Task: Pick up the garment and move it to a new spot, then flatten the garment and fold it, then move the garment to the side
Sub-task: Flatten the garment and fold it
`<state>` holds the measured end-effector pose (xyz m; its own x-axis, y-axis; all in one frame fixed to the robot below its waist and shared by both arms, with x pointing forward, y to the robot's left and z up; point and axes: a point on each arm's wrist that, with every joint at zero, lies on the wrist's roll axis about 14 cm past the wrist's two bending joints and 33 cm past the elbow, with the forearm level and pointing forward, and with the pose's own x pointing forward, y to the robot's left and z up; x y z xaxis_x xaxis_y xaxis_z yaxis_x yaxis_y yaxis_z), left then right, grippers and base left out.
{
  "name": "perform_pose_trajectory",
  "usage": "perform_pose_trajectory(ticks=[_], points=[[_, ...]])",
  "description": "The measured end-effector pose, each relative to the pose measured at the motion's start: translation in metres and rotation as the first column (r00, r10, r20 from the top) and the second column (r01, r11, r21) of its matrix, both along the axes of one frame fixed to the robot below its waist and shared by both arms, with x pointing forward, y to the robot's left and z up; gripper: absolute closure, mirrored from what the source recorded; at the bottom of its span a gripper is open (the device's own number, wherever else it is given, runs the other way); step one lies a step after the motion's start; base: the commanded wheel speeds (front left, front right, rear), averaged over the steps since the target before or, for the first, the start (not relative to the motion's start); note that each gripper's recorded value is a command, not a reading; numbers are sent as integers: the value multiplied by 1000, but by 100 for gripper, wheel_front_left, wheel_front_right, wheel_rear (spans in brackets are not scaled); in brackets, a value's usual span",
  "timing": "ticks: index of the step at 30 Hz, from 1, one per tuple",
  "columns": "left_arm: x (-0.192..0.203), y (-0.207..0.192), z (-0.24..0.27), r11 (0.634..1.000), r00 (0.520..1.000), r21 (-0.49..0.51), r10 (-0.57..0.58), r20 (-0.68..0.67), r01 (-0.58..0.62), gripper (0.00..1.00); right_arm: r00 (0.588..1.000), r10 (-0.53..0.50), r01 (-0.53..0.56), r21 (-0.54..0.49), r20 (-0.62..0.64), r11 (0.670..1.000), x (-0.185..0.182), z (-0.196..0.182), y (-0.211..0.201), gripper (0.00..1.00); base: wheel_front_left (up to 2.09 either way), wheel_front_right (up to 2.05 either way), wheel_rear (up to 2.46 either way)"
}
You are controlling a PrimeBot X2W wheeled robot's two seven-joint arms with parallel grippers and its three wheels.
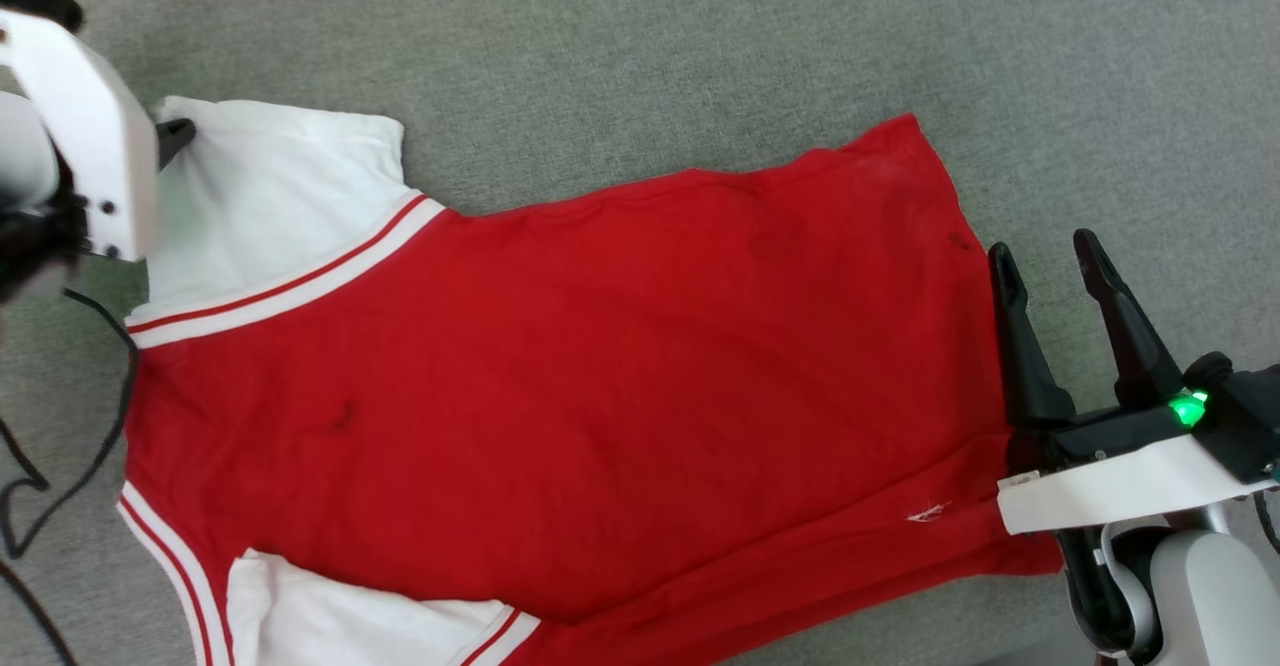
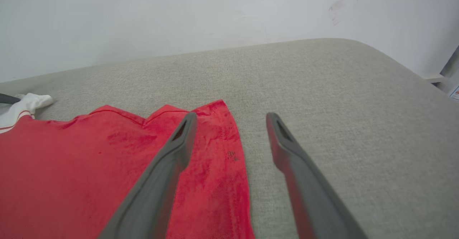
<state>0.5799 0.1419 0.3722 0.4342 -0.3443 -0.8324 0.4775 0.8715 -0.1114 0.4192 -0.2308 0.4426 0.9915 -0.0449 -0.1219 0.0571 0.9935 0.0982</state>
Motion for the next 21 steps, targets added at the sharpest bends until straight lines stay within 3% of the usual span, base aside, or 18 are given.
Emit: perform_pose_trajectory(ticks=[6, 11, 17, 21], points=[[2, -11, 22, 998, 990, -70, 8, 137, 1, 100, 1000, 15, -15, -14, 2, 1000, 1, 8, 0, 0, 0, 0, 0], [2, -13, 64, 994, 956, -109, 7, 295, 26, 100, 998, 55, -56, -46, -15, 997, 1, 20, 0, 0, 0, 0, 0], [-22, -11, 104, 990, 901, -112, -29, 432, 85, 100, 977, 126, -152, -146, -175, 978, 6, 20, -3, 0, 0, 0, 0], [-45, -12, 129, 983, 861, -122, -59, 504, 139, 100, 923, 179, -252, -184, -340, 950, 19, 16, 0, 0, 0, 0, 0]])
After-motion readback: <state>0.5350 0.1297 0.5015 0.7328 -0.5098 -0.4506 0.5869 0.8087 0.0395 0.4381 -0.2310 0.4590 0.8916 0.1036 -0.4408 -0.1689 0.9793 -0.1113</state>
